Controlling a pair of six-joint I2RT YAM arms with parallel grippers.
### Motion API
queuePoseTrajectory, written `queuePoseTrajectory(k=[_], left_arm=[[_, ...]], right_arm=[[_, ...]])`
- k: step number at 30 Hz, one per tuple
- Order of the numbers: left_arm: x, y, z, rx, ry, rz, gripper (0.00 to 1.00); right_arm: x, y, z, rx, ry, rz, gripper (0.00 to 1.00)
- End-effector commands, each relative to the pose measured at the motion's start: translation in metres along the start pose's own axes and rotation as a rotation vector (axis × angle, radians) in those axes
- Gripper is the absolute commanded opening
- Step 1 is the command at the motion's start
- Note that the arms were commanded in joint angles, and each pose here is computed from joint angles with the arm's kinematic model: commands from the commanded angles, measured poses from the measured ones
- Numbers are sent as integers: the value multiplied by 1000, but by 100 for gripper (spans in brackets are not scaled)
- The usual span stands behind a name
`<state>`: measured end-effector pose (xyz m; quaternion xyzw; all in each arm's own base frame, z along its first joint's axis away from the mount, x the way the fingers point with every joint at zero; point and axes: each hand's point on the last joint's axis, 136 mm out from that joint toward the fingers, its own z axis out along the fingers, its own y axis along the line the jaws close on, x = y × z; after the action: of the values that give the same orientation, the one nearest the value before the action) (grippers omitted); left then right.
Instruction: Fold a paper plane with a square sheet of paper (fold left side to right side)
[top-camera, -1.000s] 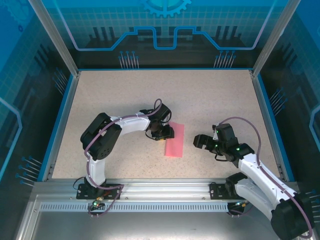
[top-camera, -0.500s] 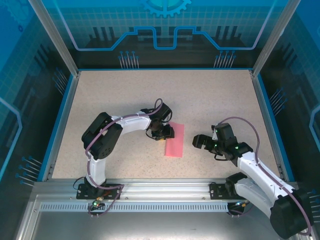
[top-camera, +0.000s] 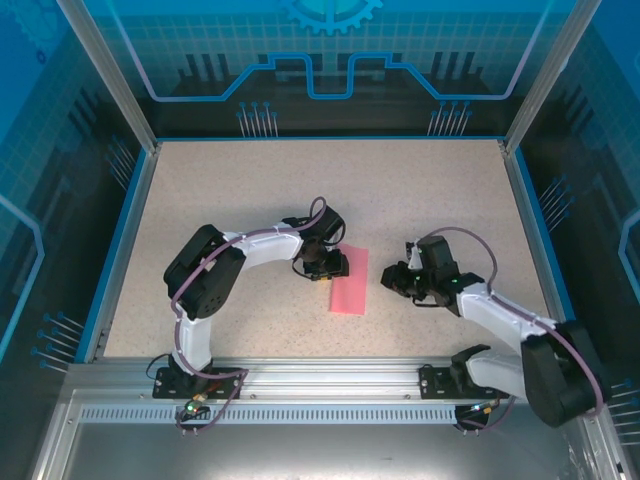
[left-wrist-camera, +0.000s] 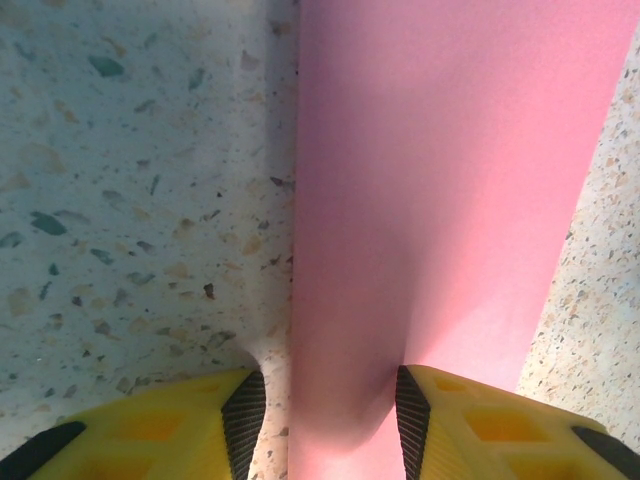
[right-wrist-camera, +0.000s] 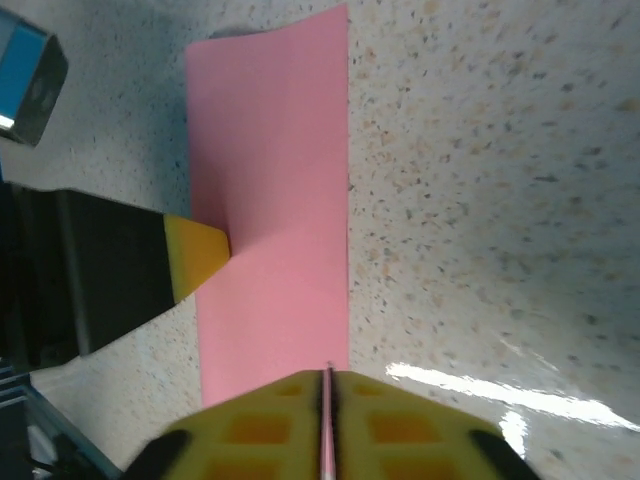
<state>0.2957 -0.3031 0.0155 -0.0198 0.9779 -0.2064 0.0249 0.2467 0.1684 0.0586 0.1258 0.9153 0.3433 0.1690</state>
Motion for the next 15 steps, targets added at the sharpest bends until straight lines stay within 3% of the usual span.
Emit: queuePoseTrajectory(k=[1,4,15], left_arm=[[20,27,35,-106,67,-3,45],[20,27,35,-105,68,-4,45],[20,27,34,-107,68,-1,45]], right_arm=[[-11,33,11,-87,8,-33,5],[-9,34,23,-65,32,-47,1],[5,10,57,70,138,-43,0]])
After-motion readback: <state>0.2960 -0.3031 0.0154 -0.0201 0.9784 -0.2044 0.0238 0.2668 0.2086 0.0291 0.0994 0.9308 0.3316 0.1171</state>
